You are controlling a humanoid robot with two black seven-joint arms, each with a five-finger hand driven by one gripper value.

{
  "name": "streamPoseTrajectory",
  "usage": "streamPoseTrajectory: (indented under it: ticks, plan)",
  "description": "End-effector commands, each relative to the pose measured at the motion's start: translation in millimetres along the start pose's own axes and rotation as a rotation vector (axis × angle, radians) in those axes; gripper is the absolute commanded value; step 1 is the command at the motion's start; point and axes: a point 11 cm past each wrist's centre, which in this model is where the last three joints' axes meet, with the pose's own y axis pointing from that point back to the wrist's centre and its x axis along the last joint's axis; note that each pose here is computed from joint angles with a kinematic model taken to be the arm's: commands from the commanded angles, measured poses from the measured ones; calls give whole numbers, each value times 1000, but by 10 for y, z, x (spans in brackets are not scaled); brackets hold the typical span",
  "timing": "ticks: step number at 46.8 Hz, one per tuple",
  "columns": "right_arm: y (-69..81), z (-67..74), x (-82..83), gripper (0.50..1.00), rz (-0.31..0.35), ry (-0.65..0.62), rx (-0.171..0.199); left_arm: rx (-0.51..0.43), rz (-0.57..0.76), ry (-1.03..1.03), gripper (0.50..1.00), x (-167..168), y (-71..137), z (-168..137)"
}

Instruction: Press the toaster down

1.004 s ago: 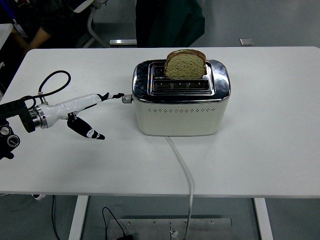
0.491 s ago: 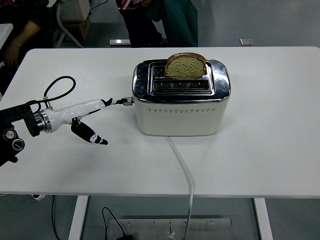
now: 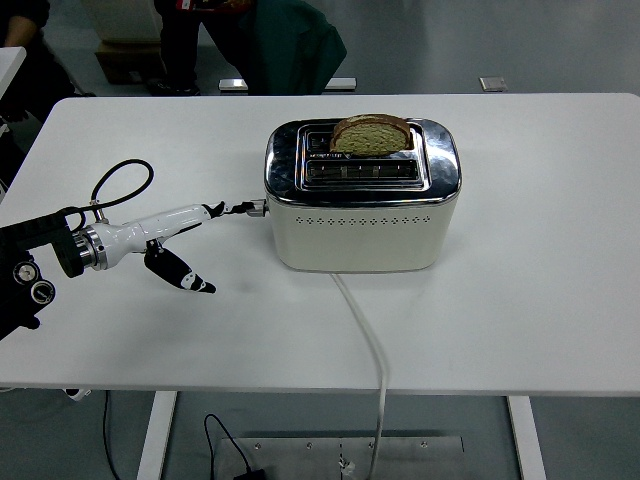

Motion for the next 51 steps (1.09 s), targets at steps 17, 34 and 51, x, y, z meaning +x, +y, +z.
streamPoseTrajectory:
  ticks: [17,34,51]
  plan:
    - [0,-1,-3,998,-1,0,0,30,-3,20,1000,-89,-2,-118]
    - [0,1,2,998,0,0,0,47,-14,47,1000,-179,-7,-196]
    - [0,1,2,998,0,0,0,-34,234,368,1000,852,347,-117]
